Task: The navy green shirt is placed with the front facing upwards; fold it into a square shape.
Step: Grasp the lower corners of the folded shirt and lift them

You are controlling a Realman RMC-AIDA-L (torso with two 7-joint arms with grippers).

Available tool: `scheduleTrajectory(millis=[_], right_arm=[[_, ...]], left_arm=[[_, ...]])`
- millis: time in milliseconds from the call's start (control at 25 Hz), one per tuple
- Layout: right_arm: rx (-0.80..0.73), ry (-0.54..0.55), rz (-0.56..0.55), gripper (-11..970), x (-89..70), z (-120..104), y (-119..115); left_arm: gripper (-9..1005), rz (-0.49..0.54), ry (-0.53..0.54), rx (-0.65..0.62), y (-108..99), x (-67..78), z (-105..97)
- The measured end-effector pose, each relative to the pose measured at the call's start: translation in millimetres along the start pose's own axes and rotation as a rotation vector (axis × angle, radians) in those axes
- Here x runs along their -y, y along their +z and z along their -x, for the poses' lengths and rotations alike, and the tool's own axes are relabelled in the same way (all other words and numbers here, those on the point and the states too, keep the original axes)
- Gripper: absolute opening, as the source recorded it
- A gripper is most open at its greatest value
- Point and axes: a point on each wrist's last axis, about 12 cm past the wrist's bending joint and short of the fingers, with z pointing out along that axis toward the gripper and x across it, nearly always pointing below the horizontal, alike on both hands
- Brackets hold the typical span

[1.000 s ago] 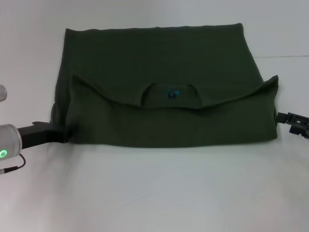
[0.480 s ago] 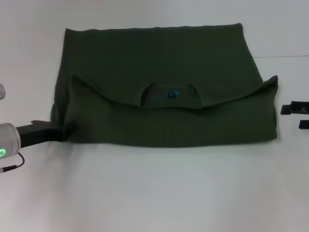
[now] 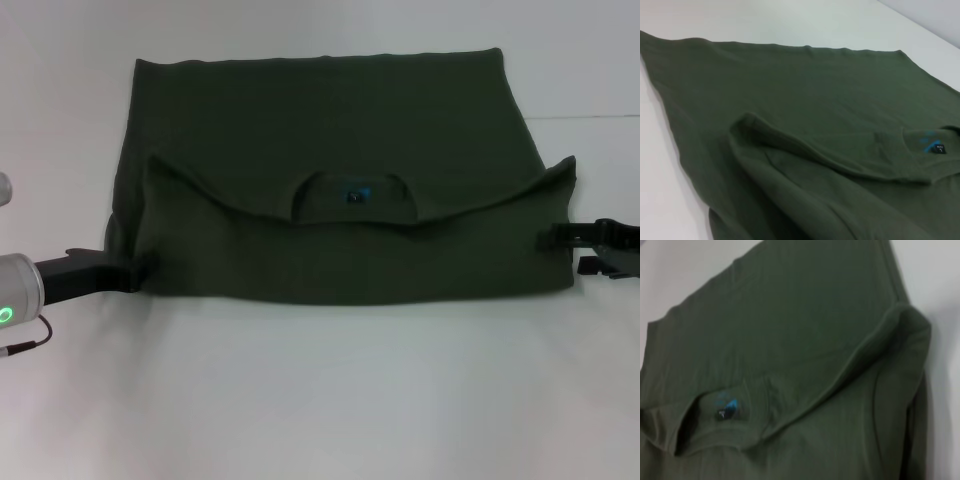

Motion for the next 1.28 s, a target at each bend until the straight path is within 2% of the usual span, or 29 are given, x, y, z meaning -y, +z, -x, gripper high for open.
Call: scheduleTrajectory(millis=[280,800,1000,1240,1280], right_arm=[[-0.007,-0.015,-0.019,814,-4.3,-4,13],[-0.011,-0.042,-0.045,765,-4.4,-3,15],[-0.021,-0.056,-0.057,528,-5.1,-3,17],[-0.023,-0.064,-0.061,287,-6.0,-3,18],[-0.024,-0.067,-0.062,183,-6.2,-3,18]], left_arm=[[56,0.0,0.0,0.002,0,-0.2,1],[69,0.0,-0.002,0.008,0,-0.2,3],[74,-0.001,-0.002,0.009,1,0.0,3],[80,-0.002,-0.004,0.009,1,0.2,4],[81,-0.002,-0.005,0.009,1,0.2,3]])
